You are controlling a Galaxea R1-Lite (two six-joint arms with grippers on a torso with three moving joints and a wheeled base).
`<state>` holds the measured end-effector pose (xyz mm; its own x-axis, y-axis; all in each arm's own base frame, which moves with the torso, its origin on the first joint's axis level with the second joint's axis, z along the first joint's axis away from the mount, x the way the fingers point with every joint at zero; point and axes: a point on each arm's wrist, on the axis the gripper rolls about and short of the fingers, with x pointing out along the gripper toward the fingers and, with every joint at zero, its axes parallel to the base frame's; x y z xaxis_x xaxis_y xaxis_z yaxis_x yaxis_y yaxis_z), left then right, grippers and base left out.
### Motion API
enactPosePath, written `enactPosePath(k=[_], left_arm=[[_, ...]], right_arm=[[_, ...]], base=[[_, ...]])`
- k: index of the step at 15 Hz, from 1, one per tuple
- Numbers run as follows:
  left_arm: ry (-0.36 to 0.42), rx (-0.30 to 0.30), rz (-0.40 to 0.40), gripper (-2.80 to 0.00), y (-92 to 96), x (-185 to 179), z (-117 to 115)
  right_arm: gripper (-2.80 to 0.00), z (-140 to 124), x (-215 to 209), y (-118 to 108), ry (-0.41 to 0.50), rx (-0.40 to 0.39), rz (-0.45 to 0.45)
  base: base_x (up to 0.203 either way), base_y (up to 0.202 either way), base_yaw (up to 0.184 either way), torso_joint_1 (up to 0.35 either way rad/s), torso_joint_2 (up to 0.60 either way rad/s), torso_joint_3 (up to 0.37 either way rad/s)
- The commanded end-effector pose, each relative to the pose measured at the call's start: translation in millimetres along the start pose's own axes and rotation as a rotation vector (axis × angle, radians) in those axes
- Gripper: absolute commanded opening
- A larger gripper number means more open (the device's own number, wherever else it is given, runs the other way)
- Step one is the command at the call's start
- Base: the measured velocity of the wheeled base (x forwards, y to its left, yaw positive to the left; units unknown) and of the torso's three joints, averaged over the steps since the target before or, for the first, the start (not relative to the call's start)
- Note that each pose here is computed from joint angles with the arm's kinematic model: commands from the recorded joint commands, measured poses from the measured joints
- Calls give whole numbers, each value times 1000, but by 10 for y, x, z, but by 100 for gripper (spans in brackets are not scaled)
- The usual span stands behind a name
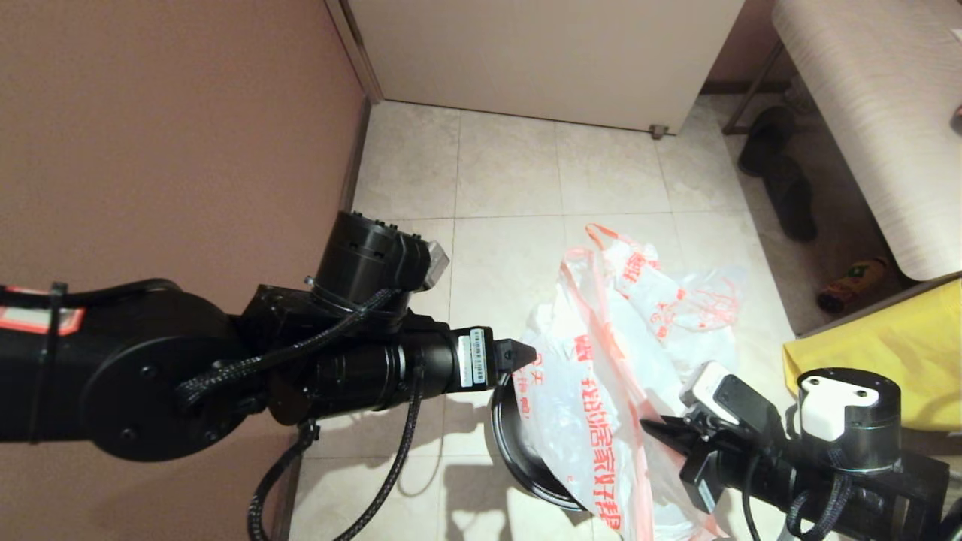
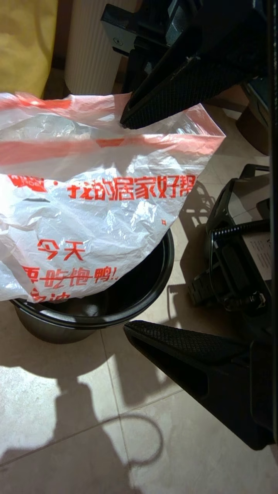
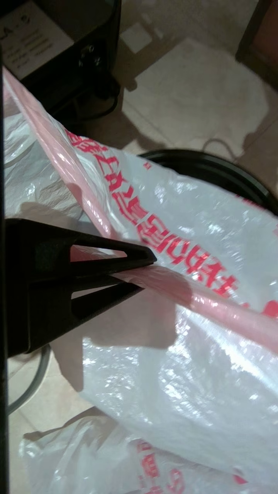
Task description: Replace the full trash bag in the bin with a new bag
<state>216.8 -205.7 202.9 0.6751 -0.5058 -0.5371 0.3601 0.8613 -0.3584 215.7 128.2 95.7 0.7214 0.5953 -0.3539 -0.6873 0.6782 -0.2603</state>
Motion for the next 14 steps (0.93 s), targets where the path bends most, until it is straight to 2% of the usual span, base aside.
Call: enactPosePath(k=[1,4,6,8,10,11,12,14], left_arm=[[-25,-24,-7,0,25,-123,24],[-3,-75,-29,0,-23,31,-16],[63,-59,-61,0,-132,188,-155],[120,-54,-65,0,-152,428,-236],[118,-49,-96,0,-220,690,-199],[113,-31,-105,0,-244,806,-185],[111,15,-105,0,-225,895,-183],[139,75,-70,0,-99,1087,-248]], right_arm=[[-280,159,-44,75,-71,-17,24],[-280,288,10,193,-117,-6,72],[-280,318,27,174,-129,18,67],[-280,301,12,158,-127,36,74],[-280,274,-4,54,-127,63,60],[-280,263,-27,-6,-137,75,73],[-280,241,-56,-81,-145,84,85],[-280,241,-149,-197,-186,93,141]], base=[[0,0,0,0,0,0],[0,0,0,0,0,0],[0,0,0,0,0,0],[0,0,0,0,0,0],[0,0,0,0,0,0],[0,0,0,0,0,0],[0,0,0,0,0,0],[0,0,0,0,0,0]])
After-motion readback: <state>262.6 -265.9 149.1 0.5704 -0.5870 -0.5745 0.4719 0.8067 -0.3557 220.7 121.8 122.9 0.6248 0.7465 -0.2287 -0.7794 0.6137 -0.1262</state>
